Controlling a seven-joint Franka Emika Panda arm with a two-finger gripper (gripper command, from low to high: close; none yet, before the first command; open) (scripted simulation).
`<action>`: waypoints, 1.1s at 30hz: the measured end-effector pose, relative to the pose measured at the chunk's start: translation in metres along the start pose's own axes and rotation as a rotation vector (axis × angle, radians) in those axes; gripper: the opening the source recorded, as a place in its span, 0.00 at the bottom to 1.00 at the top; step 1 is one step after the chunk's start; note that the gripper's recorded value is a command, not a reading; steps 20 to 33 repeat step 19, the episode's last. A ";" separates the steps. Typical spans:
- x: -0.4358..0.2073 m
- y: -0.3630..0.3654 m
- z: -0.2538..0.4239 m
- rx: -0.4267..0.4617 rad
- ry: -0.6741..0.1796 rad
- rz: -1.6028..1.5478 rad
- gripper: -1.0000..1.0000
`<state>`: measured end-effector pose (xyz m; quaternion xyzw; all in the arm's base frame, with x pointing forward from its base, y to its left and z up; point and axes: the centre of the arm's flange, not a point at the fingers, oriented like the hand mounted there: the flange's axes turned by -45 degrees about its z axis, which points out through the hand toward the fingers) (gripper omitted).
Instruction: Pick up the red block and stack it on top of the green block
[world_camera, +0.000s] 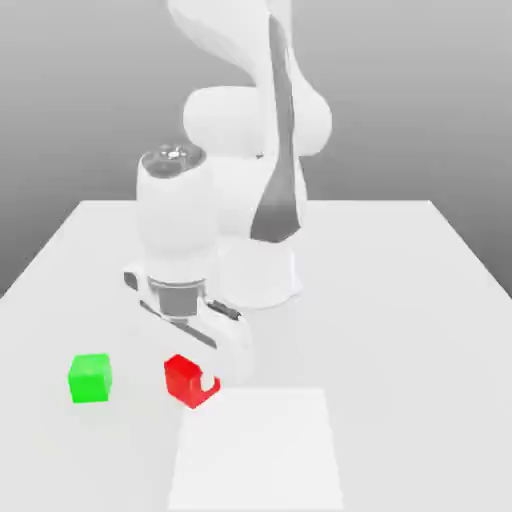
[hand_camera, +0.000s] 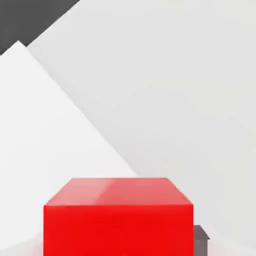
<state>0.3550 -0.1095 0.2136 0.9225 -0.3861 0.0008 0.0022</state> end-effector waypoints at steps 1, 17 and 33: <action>0.011 0.020 -0.004 -0.002 0.001 0.065 0.00; 0.051 0.141 0.027 0.004 -0.003 0.471 1.00; 0.051 0.141 0.027 0.004 -0.003 0.471 1.00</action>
